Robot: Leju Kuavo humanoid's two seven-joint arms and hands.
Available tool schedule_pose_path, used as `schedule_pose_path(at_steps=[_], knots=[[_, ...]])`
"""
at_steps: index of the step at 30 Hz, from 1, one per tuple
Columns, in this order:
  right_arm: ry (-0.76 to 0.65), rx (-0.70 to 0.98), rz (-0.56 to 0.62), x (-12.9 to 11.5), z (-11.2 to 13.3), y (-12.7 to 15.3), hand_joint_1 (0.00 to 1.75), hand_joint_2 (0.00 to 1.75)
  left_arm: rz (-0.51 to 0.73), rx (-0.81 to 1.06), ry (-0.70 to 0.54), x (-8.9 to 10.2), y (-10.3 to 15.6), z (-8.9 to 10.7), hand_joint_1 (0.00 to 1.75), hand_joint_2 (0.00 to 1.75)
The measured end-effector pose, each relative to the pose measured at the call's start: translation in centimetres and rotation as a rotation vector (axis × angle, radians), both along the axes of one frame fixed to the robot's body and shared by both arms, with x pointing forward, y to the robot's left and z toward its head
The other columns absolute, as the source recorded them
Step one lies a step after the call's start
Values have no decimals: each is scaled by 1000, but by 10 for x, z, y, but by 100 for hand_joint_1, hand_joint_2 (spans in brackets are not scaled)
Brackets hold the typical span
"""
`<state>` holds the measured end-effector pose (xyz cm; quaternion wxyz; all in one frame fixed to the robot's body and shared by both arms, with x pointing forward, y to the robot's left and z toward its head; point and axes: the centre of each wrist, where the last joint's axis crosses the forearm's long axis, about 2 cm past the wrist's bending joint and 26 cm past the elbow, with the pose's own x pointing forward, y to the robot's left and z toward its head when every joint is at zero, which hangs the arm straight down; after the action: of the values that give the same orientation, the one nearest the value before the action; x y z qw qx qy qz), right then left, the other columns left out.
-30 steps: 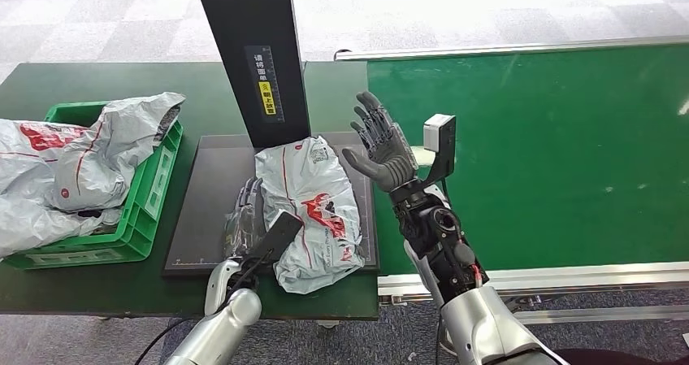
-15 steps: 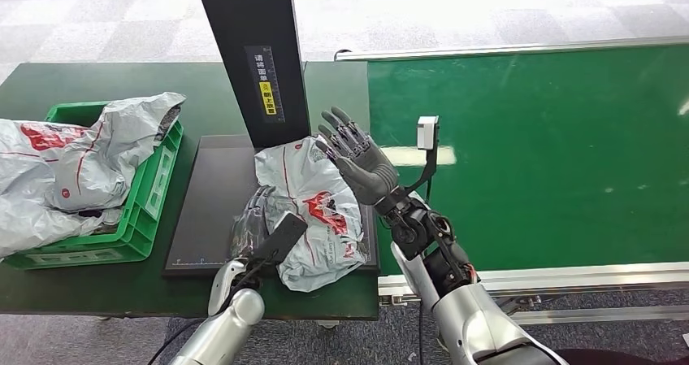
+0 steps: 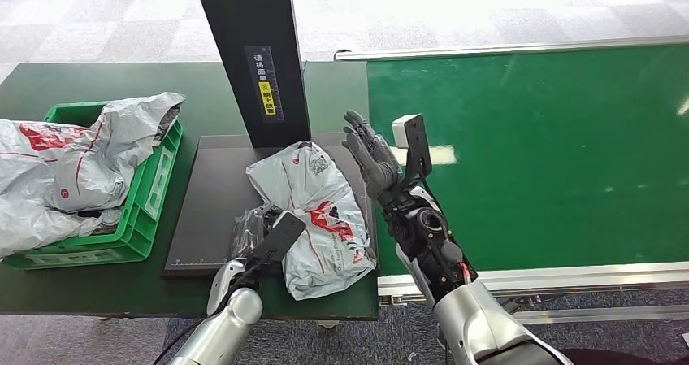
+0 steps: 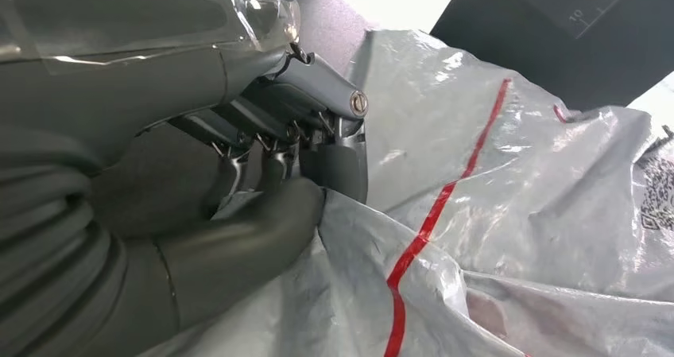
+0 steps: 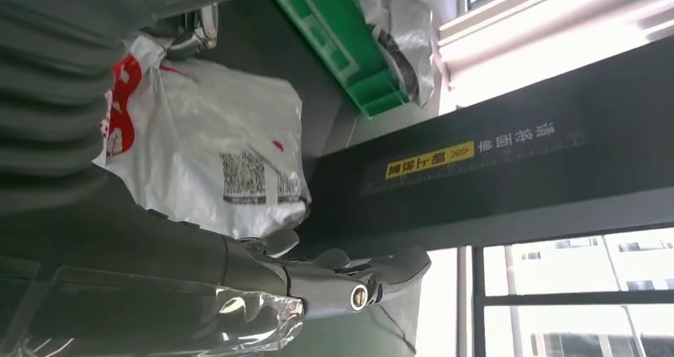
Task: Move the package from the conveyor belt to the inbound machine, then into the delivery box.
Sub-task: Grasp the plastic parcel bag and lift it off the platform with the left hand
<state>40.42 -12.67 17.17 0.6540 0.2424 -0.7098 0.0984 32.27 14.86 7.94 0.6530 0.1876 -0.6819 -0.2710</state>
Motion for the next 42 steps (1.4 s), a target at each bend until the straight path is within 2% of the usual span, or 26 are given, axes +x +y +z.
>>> schedule_pose_path(at_steps=[7, 11, 19, 28, 31, 35, 42], knots=[[-124, -357, -129, 2, 7, -4, 0, 0, 17, -11, 2, -4, 1, -1, 175, 175], [-182, -498, -173, 2, 8, -8, 0, 0, 44, -99, -76, -9, 3, 1, 175, 175], [-200, -455, -112, 1, 2, -18, 0, 0, 120, -347, -380, -8, 11, 23, 171, 175], [-196, -445, -113, 3, 2, -21, 0, 0, 147, -386, -443, -10, 15, 32, 175, 175], [-203, -431, -98, 3, 3, -22, 0, 0, 182, -408, -505, -12, 17, 36, 175, 175], [-219, -411, -83, 6, 4, -24, 0, 0, 262, -341, -655, -12, 27, 52, 175, 175], [-230, -408, -82, 7, 3, -26, 0, 0, 290, -64, -878, -13, 65, 76, 175, 175]])
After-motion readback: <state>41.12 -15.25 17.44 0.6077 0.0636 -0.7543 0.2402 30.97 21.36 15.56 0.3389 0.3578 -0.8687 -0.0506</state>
